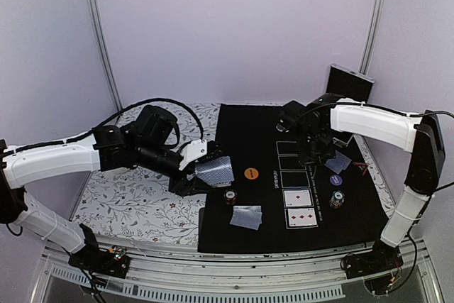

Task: Distribute texas hold em gaming equipment
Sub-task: Flop the poker card in the community card area.

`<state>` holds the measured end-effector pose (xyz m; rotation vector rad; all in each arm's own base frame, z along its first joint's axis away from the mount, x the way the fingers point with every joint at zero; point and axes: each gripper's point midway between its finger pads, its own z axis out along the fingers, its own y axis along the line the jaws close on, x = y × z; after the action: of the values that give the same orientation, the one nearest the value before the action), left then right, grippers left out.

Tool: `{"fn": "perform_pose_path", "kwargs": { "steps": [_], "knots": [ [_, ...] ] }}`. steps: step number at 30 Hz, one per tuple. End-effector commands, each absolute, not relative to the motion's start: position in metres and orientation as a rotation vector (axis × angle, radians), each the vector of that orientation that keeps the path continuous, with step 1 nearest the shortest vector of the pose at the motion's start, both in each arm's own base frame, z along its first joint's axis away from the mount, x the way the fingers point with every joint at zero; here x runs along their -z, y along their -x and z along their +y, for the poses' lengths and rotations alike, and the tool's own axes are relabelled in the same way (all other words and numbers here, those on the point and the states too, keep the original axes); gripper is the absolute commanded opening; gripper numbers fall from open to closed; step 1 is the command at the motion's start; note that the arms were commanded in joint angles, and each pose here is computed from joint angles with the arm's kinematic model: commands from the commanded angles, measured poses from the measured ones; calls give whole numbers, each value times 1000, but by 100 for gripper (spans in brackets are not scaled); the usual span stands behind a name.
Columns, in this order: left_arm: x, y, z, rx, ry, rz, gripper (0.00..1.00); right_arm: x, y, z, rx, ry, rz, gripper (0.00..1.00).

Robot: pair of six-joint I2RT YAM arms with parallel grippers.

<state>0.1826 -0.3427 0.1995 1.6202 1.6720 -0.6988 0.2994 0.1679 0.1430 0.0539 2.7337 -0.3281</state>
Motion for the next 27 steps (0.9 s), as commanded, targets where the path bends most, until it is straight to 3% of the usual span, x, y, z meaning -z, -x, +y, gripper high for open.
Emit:
{"fn": "perform_pose_path", "kwargs": {
  "steps": [1,10,27],
  "knots": [
    [-212,-178,-345,707,-1618,1615,58,-138,-305,137,693,-83,2710,2],
    [-211,-178,-345,706,-1619,1617,57,-72,-331,176,798,82,2812,2],
    [-212,-178,-344,708,-1618,1618,58,-21,-348,221,501,44,2937,2]
  ]
}}
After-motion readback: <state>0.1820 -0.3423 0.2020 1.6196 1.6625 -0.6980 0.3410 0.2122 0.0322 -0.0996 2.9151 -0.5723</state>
